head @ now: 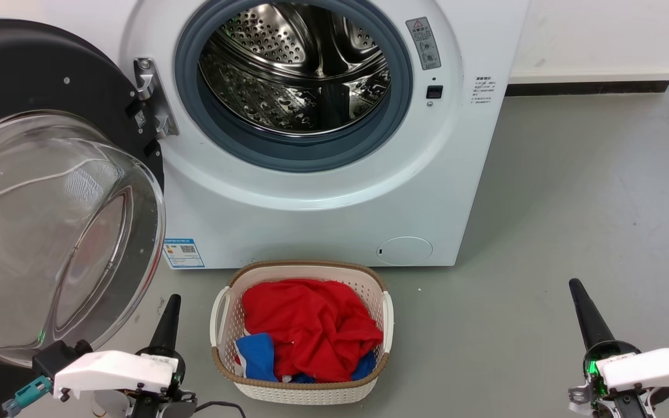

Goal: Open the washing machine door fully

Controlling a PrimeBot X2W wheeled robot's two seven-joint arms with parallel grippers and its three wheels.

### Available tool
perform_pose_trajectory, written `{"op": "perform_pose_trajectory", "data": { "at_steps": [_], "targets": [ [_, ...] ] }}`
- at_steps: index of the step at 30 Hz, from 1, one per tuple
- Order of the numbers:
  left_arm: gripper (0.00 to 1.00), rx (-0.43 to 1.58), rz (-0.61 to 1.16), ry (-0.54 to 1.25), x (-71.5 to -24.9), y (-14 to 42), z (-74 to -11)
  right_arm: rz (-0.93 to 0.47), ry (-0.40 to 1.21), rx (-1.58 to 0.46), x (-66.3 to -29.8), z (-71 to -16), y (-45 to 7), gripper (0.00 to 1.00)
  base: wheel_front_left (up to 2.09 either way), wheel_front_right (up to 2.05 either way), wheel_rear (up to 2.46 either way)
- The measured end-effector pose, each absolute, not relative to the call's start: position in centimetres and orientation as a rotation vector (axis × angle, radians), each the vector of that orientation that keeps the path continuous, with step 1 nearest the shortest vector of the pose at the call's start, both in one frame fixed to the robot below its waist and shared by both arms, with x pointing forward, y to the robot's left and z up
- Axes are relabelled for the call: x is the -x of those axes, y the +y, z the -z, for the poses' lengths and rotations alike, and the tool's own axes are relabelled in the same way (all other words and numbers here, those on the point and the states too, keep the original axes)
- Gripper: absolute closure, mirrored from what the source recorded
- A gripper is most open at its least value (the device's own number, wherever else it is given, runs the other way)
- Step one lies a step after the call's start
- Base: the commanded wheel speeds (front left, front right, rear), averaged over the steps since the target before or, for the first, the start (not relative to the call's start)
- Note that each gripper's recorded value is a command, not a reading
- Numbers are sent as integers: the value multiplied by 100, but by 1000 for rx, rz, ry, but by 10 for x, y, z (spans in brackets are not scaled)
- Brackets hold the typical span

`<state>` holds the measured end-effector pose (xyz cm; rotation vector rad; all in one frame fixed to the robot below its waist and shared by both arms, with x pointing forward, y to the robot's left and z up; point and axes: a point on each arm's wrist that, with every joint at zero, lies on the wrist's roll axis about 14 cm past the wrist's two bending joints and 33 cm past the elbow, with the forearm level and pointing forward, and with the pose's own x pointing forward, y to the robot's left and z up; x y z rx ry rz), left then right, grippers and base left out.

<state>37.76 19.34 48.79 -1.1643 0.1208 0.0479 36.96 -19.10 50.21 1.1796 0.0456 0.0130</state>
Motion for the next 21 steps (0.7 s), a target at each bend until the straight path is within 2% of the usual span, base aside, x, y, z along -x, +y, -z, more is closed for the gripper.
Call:
{"op": "perform_pose_trajectory", "data": {
  "at_steps": [21],
  "targets": [
    [100, 1376, -31, 73, -383, 196, -496, -1, 28, -1380, -379, -503, -196, 100, 0, 0, 0]
  ]
}}
